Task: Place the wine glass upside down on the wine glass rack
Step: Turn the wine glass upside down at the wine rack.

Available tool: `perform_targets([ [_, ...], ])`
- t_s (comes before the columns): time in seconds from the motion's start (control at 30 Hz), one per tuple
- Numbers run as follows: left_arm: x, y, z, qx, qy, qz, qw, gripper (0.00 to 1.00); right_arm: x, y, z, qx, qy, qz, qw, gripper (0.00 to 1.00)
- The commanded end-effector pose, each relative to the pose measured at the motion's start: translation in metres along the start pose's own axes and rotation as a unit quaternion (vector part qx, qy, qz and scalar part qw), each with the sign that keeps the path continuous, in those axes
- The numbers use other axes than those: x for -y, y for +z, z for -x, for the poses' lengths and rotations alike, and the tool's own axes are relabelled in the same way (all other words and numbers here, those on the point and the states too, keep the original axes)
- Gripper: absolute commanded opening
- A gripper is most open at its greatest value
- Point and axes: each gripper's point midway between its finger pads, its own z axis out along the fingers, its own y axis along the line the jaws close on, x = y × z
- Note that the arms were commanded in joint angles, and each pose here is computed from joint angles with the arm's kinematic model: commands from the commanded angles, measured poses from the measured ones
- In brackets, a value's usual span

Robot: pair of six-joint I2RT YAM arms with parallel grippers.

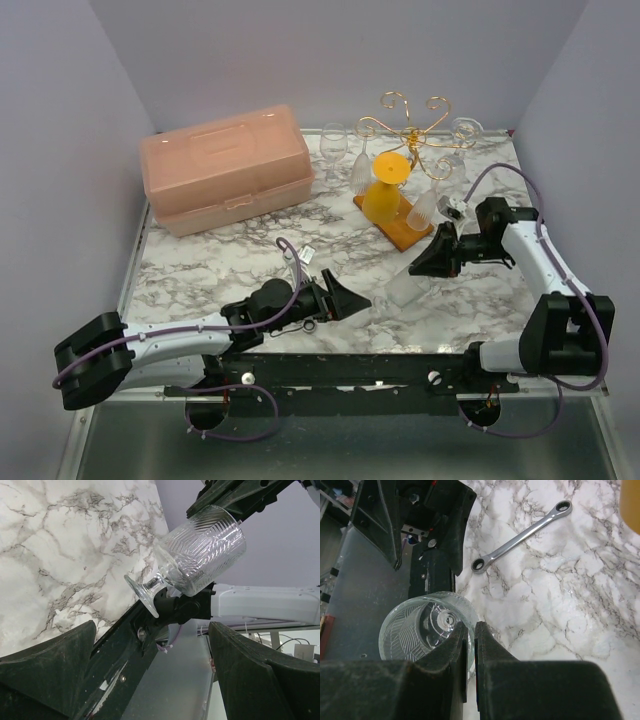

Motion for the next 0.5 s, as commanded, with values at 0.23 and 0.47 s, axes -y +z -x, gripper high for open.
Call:
perform_targets([
  [0.23, 0.017, 0.013, 0.013, 0.021, 0.007, -0.005, 1.0, 0.92, 0.002, -0.002, 0.043, 0.043, -0.04, -0.063, 0.996, 0.0],
  [0.47, 0.018, 0.019, 0.015, 0.026, -0.021, -0.003, 0.999, 0.82, -0.007, -0.001, 0.048, 0.05, -0.058, -0.044, 0.996, 0.0],
])
